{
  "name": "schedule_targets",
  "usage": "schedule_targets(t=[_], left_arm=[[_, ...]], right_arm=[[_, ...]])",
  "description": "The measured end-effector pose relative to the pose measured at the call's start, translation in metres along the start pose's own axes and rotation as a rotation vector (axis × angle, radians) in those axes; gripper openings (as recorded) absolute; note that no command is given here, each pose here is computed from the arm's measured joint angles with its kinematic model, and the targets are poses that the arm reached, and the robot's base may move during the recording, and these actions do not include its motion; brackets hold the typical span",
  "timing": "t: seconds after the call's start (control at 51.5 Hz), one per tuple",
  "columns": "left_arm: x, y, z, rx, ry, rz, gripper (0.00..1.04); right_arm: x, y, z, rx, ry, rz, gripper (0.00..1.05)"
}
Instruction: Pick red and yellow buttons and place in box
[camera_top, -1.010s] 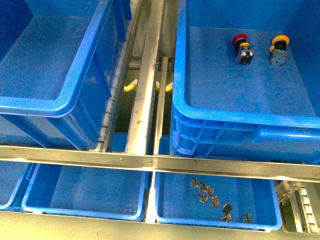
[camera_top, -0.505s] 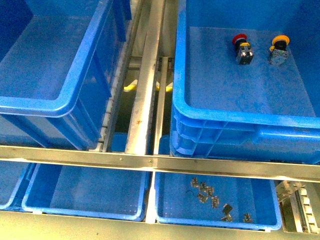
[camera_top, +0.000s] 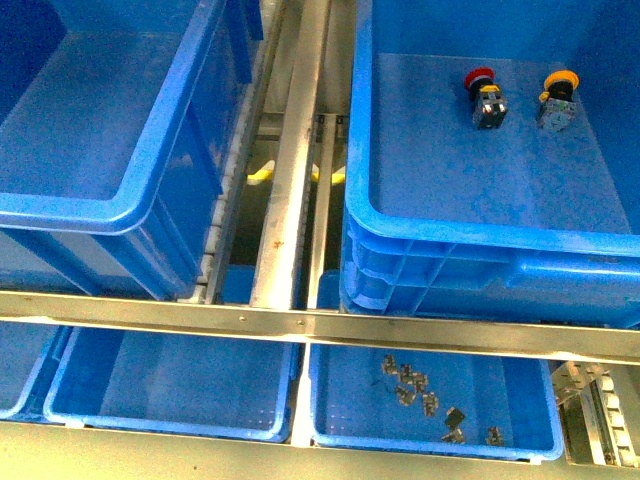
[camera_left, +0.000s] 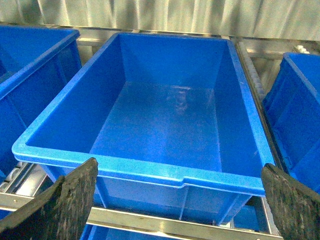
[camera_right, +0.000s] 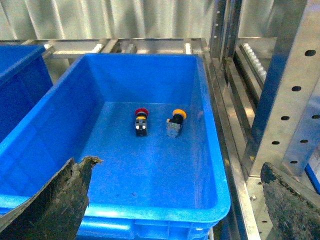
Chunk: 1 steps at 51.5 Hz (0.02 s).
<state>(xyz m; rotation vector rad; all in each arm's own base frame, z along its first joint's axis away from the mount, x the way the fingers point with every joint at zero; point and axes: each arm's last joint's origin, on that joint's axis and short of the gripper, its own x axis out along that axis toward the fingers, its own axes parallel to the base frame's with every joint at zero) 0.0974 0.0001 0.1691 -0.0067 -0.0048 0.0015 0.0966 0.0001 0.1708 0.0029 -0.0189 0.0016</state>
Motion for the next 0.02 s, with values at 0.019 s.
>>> schedule_targets(t=[0.019], left_arm=[[0.0,0.0,0.0,0.0,0.0,0.0,0.97]], right_arm=[[0.0,0.0,0.0,0.0,0.0,0.0,0.98]])
